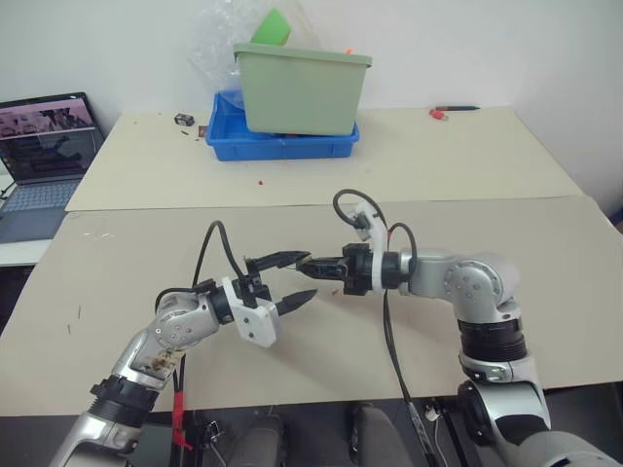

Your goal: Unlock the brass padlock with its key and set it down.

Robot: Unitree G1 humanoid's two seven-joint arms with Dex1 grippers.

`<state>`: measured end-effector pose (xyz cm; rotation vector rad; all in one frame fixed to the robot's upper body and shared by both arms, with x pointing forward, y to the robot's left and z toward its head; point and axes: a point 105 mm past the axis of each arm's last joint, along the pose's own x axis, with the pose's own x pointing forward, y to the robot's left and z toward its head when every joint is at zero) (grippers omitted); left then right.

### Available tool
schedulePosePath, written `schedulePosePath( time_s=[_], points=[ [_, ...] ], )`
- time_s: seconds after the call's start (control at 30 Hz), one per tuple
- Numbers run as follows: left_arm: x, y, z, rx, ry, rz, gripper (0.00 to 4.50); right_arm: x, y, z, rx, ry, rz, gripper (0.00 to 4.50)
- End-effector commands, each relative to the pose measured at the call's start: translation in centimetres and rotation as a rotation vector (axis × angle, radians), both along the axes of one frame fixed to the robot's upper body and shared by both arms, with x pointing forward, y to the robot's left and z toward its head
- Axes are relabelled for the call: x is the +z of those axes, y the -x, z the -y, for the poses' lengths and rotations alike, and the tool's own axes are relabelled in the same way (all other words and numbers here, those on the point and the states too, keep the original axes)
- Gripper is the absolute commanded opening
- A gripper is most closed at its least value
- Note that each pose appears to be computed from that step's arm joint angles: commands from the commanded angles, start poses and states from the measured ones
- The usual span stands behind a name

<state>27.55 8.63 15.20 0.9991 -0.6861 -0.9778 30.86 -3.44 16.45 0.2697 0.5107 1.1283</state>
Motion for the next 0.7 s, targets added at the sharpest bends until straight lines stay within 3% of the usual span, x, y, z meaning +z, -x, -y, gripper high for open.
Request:
schedulePosePath(
  time_s=[0.03, 0.1, 0.17, 0.33, 0.43, 0.67, 0.7],
  points=[
    [1.2, 0.4, -0.1, -0.016, 0.02, 0.036, 4.16, 1.5, -0.2, 0.1, -0.011, -0.034, 0.062, 0.09],
    [1.6, 0.1, -0.6, 0.001, 0.05, 0.012, 4.16, 1.4, -0.4, 0.3, -0.024, -0.029, 0.06, 0.09],
    [1.6, 0.6, -1.1, -0.02, 0.1, -0.113, 4.16, 1.0, -0.6, 0.9, -0.041, -0.014, 0.059, 0.09],
    [0.2, 0.4, -2.4, -0.009, 0.247, -0.723, 4.16, 0.4, -0.7, 2.4, -0.06, 0.006, 0.057, 0.09],
    [0.1, 0.4, -2.5, 0.0, 0.295, -0.957, 3.44, 0.4, -0.6, 2.8, -0.055, 0.008, 0.059, 0.09],
    [0.0, 1.6, -1.6, -0.057, 0.316, -1.199, 0.77, 0.7, 0.0, 2.8, -0.022, 0.013, 0.076, 0.09],
    [0.1, 1.7, -1.6, -0.062, 0.319, -1.214, 0.77, 0.6, 0.1, 2.7, -0.012, 0.022, 0.08, 0.09]
  ],
)
